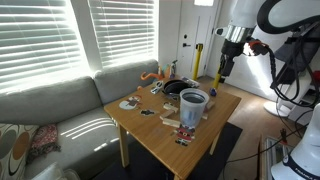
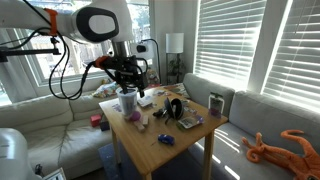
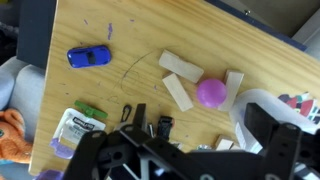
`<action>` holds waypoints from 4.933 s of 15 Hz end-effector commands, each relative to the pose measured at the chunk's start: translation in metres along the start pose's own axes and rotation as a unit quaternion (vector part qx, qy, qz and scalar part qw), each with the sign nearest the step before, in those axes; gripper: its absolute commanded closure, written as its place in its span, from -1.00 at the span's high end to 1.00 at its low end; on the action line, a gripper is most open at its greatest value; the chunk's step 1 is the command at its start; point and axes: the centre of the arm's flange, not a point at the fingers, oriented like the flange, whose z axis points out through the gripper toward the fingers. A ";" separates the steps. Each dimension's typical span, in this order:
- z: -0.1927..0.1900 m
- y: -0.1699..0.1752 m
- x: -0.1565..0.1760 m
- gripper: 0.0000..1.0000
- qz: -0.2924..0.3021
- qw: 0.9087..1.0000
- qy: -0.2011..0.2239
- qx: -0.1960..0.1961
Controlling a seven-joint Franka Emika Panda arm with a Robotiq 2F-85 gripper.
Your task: Stack up the blocks on the table
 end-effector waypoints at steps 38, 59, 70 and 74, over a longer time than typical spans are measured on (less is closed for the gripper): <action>0.158 0.019 -0.028 -0.39 -0.427 0.903 0.022 0.035; 0.092 0.048 -0.008 -0.86 -0.224 0.973 0.037 0.050; 0.128 0.047 0.000 -0.43 -0.240 0.969 -0.005 0.060; 0.127 0.045 0.004 -0.86 -0.245 0.968 0.022 0.044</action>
